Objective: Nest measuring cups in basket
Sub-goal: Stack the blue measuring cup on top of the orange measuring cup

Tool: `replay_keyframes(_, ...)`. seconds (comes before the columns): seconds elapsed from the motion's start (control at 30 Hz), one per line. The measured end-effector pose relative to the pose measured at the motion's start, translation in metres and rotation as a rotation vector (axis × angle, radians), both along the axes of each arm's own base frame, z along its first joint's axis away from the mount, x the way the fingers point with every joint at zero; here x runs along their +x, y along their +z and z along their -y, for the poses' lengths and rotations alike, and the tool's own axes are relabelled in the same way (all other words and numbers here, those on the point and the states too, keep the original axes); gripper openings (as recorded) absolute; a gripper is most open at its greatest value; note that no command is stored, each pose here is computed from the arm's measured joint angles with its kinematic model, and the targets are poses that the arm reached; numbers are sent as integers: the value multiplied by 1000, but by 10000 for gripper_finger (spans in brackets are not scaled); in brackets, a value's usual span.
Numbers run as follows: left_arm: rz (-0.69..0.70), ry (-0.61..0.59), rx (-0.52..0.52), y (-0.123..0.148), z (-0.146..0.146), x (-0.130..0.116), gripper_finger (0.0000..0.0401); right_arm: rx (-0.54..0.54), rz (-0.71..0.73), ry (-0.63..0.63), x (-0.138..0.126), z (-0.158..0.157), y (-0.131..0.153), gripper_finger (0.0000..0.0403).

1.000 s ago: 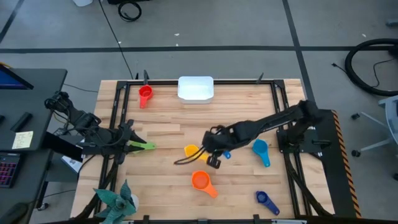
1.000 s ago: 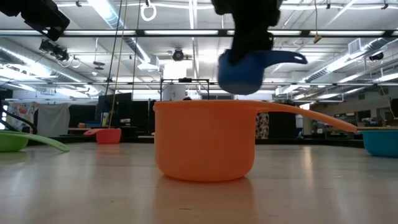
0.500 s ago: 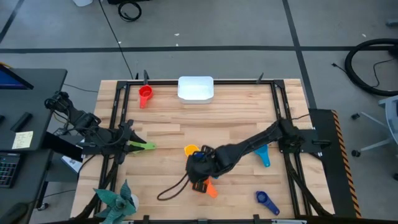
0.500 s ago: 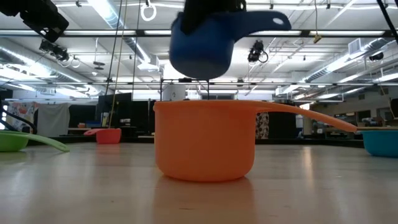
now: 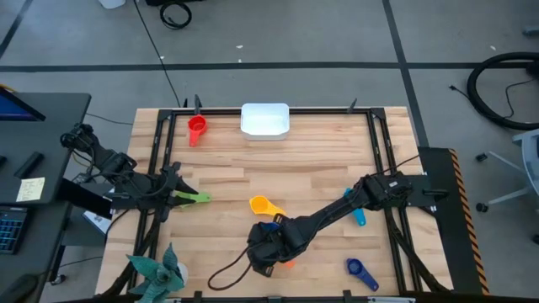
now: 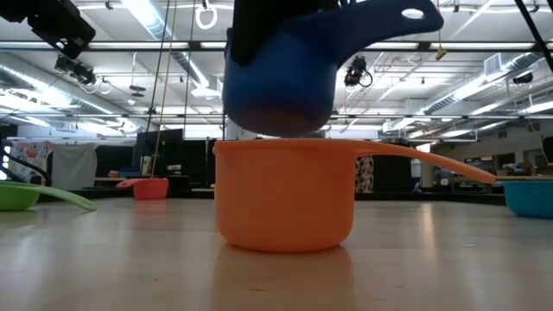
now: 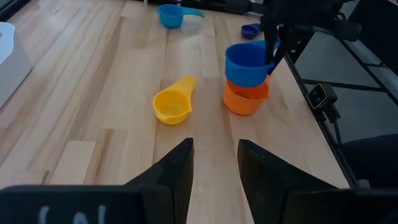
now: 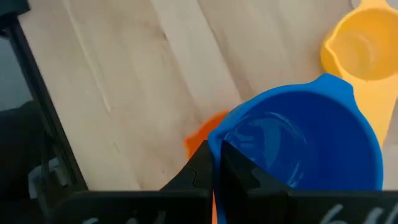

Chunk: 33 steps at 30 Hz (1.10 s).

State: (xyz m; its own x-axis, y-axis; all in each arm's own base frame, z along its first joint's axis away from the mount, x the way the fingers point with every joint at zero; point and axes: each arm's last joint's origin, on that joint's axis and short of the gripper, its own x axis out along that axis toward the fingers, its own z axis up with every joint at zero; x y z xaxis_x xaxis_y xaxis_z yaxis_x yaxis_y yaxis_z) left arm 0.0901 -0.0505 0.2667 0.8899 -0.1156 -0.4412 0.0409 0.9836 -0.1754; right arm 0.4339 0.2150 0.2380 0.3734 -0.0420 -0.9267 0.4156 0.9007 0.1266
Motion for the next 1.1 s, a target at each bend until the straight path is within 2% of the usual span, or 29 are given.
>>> replay_keyframes(0.63, -1, 3, -7, 0, 0, 0, 130, 41, 4, -98, -4, -7, 0, 12)
replay_keyframes(1.1, -1, 2, -6, 0, 0, 0, 130, 25, -49, -136, -6, -2, -22, 12)
